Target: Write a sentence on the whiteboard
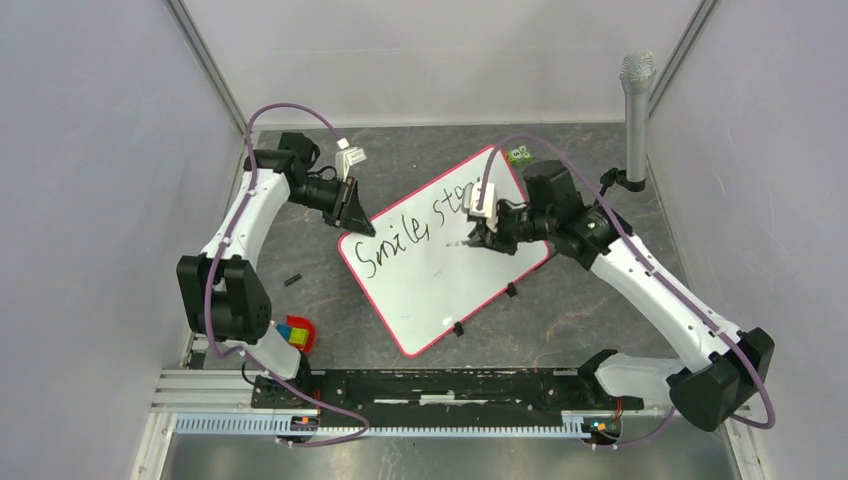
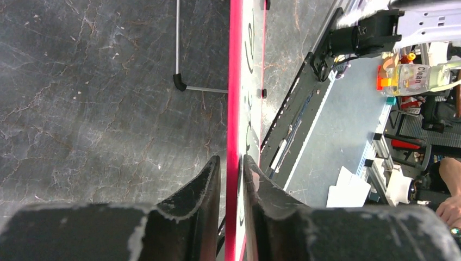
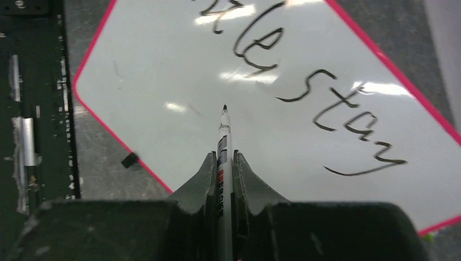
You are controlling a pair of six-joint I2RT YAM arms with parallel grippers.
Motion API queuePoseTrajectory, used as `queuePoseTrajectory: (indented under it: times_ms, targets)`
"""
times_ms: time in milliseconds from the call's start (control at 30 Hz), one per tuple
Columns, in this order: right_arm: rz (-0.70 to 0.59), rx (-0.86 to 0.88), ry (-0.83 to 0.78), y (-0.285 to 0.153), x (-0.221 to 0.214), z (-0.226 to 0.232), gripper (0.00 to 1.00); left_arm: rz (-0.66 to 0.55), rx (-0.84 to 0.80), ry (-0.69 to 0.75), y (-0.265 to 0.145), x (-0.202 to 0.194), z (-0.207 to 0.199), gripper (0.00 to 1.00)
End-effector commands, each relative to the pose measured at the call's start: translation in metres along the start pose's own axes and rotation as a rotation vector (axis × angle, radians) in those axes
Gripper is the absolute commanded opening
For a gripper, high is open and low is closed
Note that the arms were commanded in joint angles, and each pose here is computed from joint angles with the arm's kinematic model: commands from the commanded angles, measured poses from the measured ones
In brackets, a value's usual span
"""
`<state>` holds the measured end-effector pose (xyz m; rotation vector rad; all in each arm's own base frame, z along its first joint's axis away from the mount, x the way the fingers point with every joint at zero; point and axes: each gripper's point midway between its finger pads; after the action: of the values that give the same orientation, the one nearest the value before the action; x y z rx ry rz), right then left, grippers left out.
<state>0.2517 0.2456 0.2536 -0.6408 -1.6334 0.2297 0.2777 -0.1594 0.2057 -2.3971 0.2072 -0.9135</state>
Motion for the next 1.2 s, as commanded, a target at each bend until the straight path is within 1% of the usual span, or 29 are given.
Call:
queuePoseTrajectory:
  times_ms: [0, 133, 267, 400, 533, 767, 967, 1167]
  targets:
    - [-0.027, 0.103, 0.039, 0.017, 0.001, 0.041, 0.0, 0.009, 0.02, 0.064, -0.002, 0.003, -0.001, 0.28]
    - [-0.011, 0.127, 0.034, 0.039, -0.009, 0.064, 0.0, 0.012, 0.019, 0.054, -0.001, 0.003, 0.0, 0.28]
    - [-0.042, 0.139, -0.017, 0.048, 0.001, 0.085, 0.0, 0.018, 0.02, 0.046, 0.001, 0.001, 0.002, 0.23]
    - [-0.073, 0.168, -0.035, 0.053, 0.011, 0.101, 0.0, 0.017, 0.021, 0.044, 0.0, 0.002, 0.002, 0.13]
    - [-0.092, 0.127, -0.06, 0.064, 0.015, 0.103, 0.0, 0.022, 0.021, 0.041, 0.001, 0.001, 0.003, 0.03]
    - [-0.114, 0.089, -0.097, 0.079, 0.014, 0.106, 0.0, 0.021, 0.021, 0.05, 0.001, 0.0, 0.002, 0.02]
    - [-0.124, 0.118, -0.123, 0.089, 0.011, 0.114, 0.0, 0.025, 0.022, 0.051, 0.002, -0.001, 0.003, 0.02]
    - [-0.131, 0.112, -0.148, 0.096, 0.004, 0.113, 0.0, 0.027, 0.02, 0.052, 0.002, -0.001, 0.003, 0.02]
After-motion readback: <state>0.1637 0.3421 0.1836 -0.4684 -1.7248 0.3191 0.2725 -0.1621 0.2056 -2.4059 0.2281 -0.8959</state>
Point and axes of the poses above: each gripper's point midway between its finger pads, its own y axis out along the fingers, its own z axis along the line the jaws close on, x = y × z, and after that the axes turned 3 degrees about y, right-handed
